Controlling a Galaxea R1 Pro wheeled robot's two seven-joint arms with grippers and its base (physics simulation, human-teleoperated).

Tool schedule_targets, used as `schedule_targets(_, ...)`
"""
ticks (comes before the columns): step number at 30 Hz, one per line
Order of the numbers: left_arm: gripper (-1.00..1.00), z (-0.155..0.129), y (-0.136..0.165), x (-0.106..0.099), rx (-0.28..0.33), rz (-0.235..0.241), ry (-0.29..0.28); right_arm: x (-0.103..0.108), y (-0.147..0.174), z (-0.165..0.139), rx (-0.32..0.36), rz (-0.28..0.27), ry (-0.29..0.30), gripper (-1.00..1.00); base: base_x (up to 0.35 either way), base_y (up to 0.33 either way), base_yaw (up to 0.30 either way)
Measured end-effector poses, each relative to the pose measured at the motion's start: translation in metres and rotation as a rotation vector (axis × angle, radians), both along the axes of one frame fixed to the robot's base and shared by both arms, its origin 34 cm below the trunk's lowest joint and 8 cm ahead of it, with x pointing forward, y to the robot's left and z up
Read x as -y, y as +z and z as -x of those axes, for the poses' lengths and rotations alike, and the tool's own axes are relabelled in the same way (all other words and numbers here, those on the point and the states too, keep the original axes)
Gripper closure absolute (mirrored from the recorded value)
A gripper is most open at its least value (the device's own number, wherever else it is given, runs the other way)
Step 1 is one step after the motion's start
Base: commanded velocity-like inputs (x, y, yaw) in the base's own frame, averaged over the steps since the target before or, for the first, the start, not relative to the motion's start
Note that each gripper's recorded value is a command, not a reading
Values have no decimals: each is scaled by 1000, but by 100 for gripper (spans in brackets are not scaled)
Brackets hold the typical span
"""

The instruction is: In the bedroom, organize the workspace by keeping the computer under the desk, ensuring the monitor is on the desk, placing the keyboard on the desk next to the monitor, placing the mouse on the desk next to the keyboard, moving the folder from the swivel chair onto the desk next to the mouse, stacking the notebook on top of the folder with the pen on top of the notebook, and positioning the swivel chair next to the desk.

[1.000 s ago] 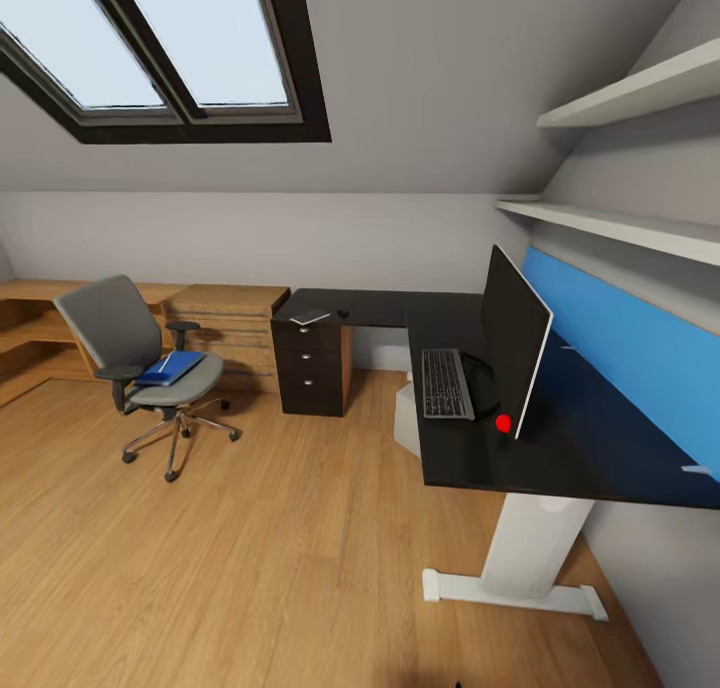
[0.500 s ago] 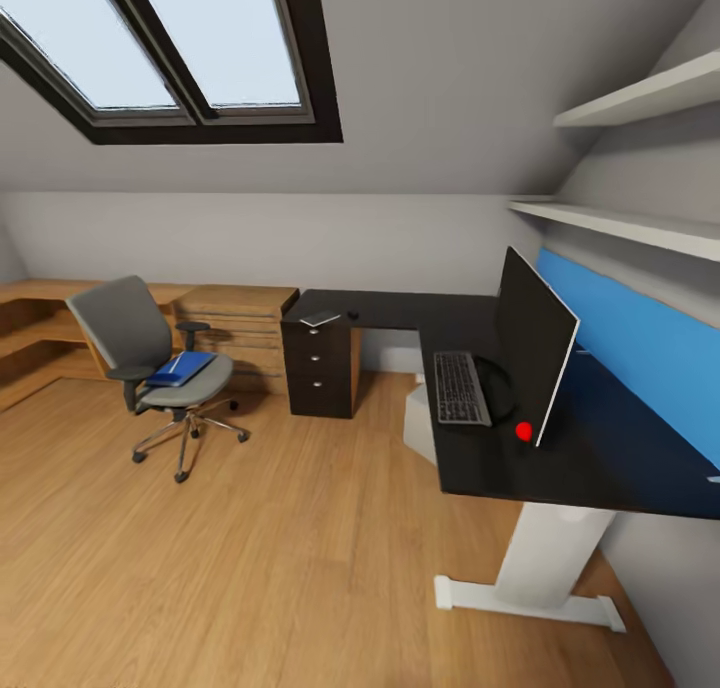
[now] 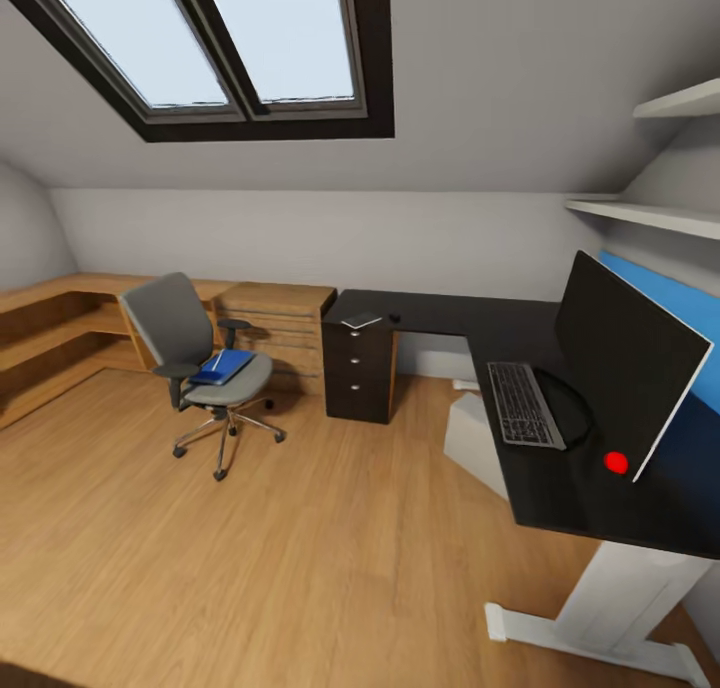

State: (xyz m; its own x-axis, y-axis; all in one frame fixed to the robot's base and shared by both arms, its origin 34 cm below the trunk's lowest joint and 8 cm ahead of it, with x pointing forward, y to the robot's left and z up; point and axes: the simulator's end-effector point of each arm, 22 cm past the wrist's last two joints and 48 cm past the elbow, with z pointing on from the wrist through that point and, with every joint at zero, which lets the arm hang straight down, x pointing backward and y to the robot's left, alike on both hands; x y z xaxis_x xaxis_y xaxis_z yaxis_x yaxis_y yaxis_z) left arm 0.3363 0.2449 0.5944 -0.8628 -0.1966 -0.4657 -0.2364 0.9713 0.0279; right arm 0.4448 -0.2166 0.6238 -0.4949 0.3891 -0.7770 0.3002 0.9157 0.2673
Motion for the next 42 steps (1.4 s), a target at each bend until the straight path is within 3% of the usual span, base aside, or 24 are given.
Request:
schedule_targets(22,-100,-1,1,-1,4,-3,-2,4,0,0,2,6,-3,-100,201,284,-26)
schedule_targets(42,-100,-2,16,-1,16,-4,0,4,19,-2,17,6,-2,-100,319,39,-89)
